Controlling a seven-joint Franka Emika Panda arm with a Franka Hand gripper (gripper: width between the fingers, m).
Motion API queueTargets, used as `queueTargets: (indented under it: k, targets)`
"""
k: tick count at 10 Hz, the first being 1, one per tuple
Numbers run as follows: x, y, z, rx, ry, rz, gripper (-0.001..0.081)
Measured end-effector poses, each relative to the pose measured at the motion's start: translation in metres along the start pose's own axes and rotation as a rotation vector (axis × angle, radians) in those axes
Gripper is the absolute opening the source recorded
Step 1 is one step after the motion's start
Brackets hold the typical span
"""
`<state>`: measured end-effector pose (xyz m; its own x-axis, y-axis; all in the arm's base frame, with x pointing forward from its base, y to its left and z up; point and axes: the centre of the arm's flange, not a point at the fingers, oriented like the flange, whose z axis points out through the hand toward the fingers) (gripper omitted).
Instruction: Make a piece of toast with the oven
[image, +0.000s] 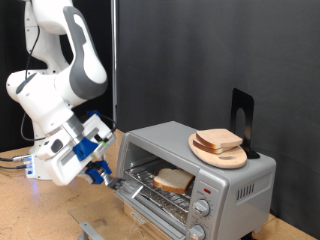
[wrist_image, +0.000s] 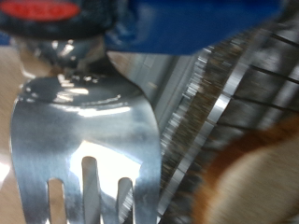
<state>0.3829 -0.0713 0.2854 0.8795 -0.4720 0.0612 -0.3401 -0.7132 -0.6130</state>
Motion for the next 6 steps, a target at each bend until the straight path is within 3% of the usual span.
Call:
queueTargets:
  k: [2, 6]
  targets:
    - [-0.002, -0.023, -0.021, 0.087, -0.006, -0.055, 0.0440]
    - [-0.008, -0.066, -0.062, 0.173, 0.031, -0.097, 0.0440]
